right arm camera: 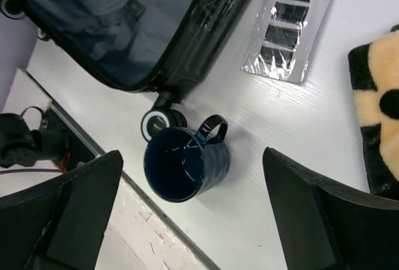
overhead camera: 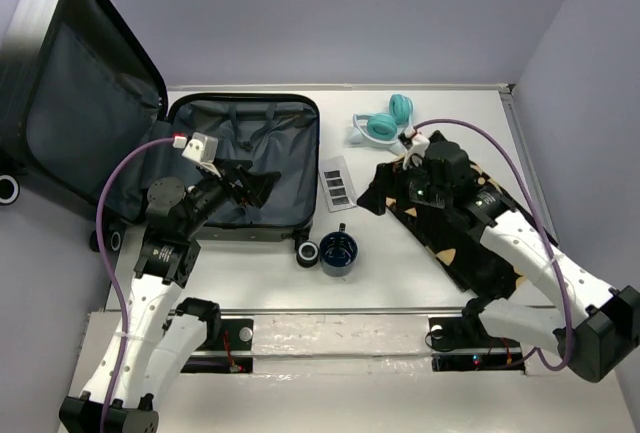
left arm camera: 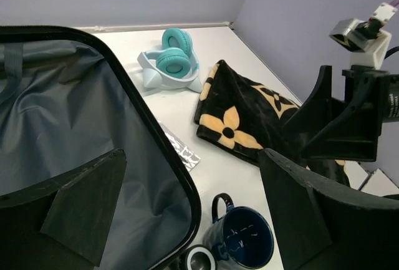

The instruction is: Pack the luggage

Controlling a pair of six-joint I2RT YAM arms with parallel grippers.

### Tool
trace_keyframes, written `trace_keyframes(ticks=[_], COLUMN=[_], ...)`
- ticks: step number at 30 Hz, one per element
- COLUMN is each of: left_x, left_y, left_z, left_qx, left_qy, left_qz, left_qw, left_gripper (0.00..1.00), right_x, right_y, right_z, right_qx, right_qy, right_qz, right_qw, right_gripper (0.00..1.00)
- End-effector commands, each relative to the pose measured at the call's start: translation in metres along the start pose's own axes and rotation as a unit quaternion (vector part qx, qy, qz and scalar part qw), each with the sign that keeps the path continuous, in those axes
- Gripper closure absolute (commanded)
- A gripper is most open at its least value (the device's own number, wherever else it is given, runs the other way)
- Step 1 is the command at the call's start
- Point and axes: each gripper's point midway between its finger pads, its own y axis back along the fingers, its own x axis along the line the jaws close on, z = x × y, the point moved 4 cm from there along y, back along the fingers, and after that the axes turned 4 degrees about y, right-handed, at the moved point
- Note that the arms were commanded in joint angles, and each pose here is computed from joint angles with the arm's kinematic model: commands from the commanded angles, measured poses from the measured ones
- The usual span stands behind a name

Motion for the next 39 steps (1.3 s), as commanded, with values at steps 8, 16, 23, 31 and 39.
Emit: trace_keyframes(ticks=[8, 16, 23, 31, 39], left_x=[-0.011, -0.01, -0.007, -0.007, -0.003], left_y=[0.006, 0.008, 0.008, 0.01, 0.013], left_z=[0.013, 0.014, 0.015, 0.016, 0.024], left_qx=[-0.02, -0.025, -0.029, -0.031, -0.051], left_qy=[-0.026, -0.028, -0.028, -0.036, -0.035], left_qz=[-0.019, -0.01, 0.0, 0.001, 0.03], left_qw=[0.999, 0.999, 0.999, 0.999, 0.998], left_gripper=[0.01, 0.01, 0.01, 0.01, 0.01], right_x=[-0.008, 0.0, -0.007, -0.009, 0.018], right_y=[-0.044, -0.077, -0.092, -0.099, -0.063], right_z=[-0.037, -0.065, -0.084, -0.106, -0.027], right_qx=[0.082, 0.135, 0.172, 0.215, 0.104], right_qy=[0.038, 0.055, 0.054, 0.054, 0.08], right_qz=[-0.088, -0.109, -0.119, -0.109, -0.117], right_qw=[0.992, 0.983, 0.976, 0.969, 0.984], right_gripper=[0.0, 0.01, 0.12, 0.47, 0.93])
